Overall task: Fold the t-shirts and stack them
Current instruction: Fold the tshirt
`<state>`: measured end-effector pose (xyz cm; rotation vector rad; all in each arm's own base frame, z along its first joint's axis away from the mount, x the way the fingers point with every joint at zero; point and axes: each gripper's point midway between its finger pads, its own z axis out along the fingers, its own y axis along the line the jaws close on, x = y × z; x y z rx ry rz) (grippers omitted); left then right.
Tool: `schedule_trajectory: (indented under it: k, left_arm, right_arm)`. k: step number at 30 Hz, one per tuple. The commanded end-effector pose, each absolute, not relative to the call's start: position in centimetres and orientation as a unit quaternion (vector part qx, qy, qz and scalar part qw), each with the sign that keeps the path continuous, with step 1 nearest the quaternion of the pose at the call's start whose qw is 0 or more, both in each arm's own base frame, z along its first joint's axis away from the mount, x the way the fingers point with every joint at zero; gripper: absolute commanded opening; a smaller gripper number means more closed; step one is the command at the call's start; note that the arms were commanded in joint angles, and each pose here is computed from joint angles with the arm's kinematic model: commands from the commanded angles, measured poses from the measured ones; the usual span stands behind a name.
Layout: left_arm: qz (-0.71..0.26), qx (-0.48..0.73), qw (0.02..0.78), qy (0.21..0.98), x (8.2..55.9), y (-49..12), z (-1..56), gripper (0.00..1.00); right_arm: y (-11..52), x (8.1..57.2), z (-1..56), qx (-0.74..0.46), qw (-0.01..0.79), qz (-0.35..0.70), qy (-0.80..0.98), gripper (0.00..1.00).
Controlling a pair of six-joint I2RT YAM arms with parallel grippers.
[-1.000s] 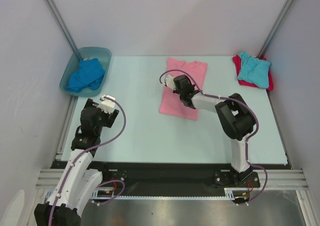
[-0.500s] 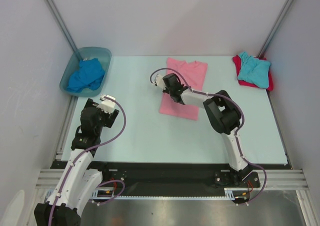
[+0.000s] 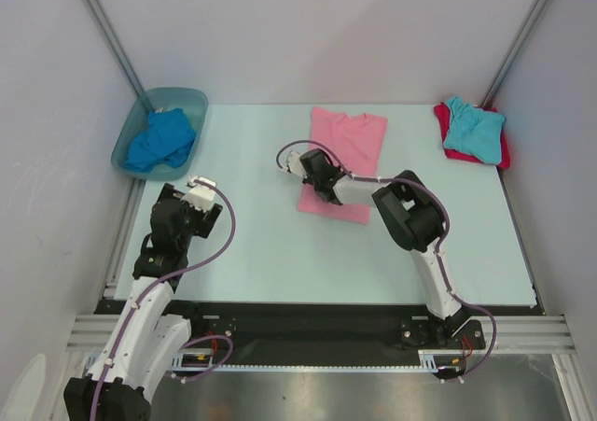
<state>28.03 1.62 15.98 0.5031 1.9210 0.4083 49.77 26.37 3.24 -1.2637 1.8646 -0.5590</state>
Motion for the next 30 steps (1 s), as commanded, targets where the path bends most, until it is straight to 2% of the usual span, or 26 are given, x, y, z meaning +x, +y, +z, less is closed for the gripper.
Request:
schedule_trajectory:
  k: [1,2,4,7,11,16,30]
  left_arm:
    - [0.163,0.209,0.544,0.796,28.2,1.2,16.7,1.00]
    - [0.162,0.209,0.545,0.795,28.3,1.1,16.8,1.00]
    - [0.164,0.208,0.546,0.795,28.3,1.2,16.9,1.00]
    - [0.164,0.207,0.546,0.795,28.2,1.2,17.0,1.00]
    - [0.163,0.207,0.552,0.791,28.0,1.1,17.3,1.00]
    - [0.163,0.204,0.556,0.789,28.0,1.2,17.6,1.00]
    - [0.161,0.205,0.560,0.786,27.9,1.1,17.9,1.00]
  right_arm:
    - [26.7,47.5,11.2,-0.487,0.458,-0.254,0.699,0.25]
    - [26.3,46.3,11.5,-0.491,0.454,-0.257,0.698,0.43]
    - [26.7,43.7,13.0,-0.506,0.441,-0.247,0.699,0.51]
    - [27.2,39.3,11.4,-0.534,0.403,-0.208,0.714,0.58]
    - [27.4,34.9,10.2,-0.556,0.389,-0.186,0.711,0.61]
    - [25.7,31.1,5.3,-0.589,0.345,-0.197,0.704,0.62]
    - [24.5,30.8,1.4,-0.608,0.323,-0.230,0.688,0.63]
